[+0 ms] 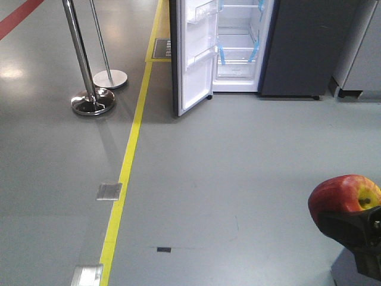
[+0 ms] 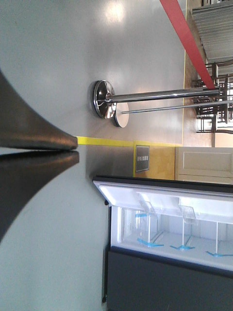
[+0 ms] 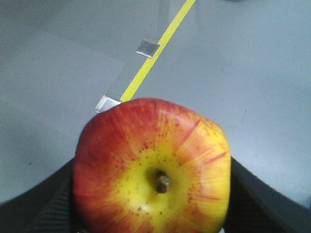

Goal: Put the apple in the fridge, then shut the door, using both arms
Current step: 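Drive toward the open refrigerator door carrying the apple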

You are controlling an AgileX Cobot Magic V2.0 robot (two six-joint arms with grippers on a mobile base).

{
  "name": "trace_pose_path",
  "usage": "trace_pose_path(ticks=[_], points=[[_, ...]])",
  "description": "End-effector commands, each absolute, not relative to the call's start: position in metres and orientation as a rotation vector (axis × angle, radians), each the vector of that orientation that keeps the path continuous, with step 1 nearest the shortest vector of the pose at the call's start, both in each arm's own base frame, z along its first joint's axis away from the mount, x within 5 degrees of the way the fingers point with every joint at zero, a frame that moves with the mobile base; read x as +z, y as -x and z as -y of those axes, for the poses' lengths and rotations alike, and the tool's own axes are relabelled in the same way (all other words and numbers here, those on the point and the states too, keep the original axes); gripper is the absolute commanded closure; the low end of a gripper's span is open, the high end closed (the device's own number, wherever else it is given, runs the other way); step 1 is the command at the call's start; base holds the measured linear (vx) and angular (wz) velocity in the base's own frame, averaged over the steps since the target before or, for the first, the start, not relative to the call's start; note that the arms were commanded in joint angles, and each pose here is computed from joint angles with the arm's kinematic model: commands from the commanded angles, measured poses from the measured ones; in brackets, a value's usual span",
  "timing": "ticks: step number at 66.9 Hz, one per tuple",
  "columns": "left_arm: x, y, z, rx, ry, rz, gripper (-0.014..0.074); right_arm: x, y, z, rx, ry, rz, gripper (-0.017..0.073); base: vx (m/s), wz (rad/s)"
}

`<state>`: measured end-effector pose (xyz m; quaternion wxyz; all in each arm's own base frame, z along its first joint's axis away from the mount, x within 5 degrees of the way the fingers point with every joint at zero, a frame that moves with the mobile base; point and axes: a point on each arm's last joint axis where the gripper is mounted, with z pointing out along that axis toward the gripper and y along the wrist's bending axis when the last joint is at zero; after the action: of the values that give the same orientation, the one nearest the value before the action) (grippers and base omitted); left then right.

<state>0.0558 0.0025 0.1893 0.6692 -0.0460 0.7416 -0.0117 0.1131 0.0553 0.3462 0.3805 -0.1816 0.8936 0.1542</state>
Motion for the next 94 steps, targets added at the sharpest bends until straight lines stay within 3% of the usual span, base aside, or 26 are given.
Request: trace_pose_path(ticks=[1, 94], points=[[0.1898, -0.0569, -0.0023, -0.042, 0.11, -1.617, 0.06, 0.3588, -0.1156, -0.0561, 0.406, 0.44, -2.192, 0.0384, 0.42, 0.06], [0.1898, -0.0569, -0.0023, -0.042, 0.11, -1.617, 0.06, 0.3588, -0.1156, -0.0561, 0.406, 0.44, -2.192, 0.0384, 0.39, -0.02]])
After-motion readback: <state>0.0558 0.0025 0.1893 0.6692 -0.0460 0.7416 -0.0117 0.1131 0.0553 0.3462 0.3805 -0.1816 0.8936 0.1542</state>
